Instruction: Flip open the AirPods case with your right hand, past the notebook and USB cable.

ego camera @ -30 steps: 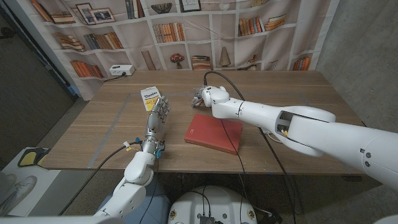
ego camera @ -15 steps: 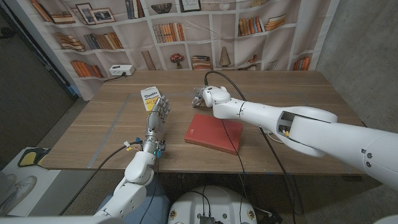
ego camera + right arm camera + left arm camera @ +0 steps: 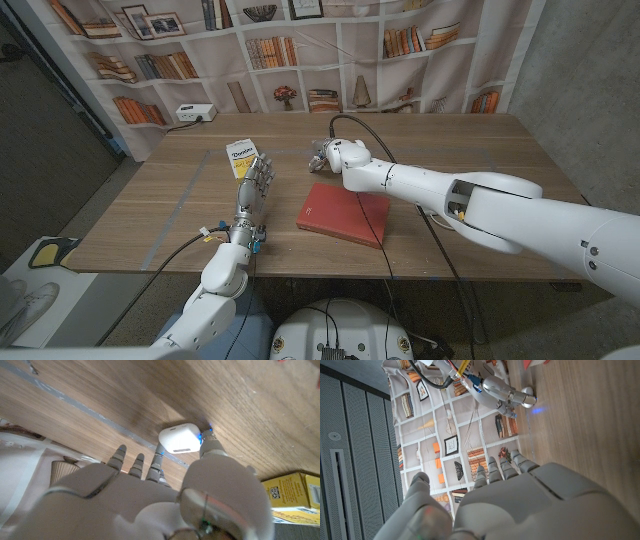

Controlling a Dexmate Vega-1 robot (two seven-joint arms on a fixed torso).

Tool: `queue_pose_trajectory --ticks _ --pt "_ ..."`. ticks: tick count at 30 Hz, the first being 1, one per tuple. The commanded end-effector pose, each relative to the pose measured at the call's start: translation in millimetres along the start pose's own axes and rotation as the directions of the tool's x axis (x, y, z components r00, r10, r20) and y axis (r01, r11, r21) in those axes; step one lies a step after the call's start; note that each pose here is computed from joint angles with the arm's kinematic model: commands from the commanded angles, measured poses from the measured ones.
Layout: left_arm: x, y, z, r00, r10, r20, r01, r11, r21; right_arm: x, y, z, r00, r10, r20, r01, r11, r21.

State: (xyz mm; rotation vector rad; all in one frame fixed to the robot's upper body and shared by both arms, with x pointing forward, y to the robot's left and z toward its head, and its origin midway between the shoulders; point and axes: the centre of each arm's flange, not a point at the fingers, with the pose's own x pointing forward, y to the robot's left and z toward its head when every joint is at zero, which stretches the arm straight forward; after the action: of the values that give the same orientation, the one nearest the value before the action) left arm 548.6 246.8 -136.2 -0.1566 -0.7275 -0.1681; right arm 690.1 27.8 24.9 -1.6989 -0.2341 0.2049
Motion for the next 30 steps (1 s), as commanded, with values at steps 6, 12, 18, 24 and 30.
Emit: queue_pose_trajectory --ticks 6,12,18,24,30 --pt "1.9 0.7 -2.8 1.000 -0.002 -0.002 0.002 1.000 -0.011 -4.8 -4.8 -3.8 0.999 -0.042 0.012 0.042 0.999 0.021" --pt "3.1 -0.5 -3.8 1.000 -0.004 -0.002 0.004 1.000 -0.013 -8.4 -5.9 -3.4 0.998 -0.055 0.023 0.055 0.998 0.026" --pt "4.2 -1.9 -4.8 1.000 -0.006 -0.002 0.006 1.000 -0.014 -19.5 -12.9 -4.8 0.995 -0.090 0.038 0.088 0.995 0.048" --pt "5.6 -4.3 -4.4 1.000 -0.010 -0.001 0.010 1.000 -0.015 -28.6 -20.2 -8.7 0.992 -0.117 0.054 0.112 0.990 0.083" --pt "7.5 -7.3 -4.2 1.000 -0.013 0.001 0.013 1.000 -0.015 -37.9 -27.7 -12.6 0.987 -0.146 0.064 0.139 0.985 0.104"
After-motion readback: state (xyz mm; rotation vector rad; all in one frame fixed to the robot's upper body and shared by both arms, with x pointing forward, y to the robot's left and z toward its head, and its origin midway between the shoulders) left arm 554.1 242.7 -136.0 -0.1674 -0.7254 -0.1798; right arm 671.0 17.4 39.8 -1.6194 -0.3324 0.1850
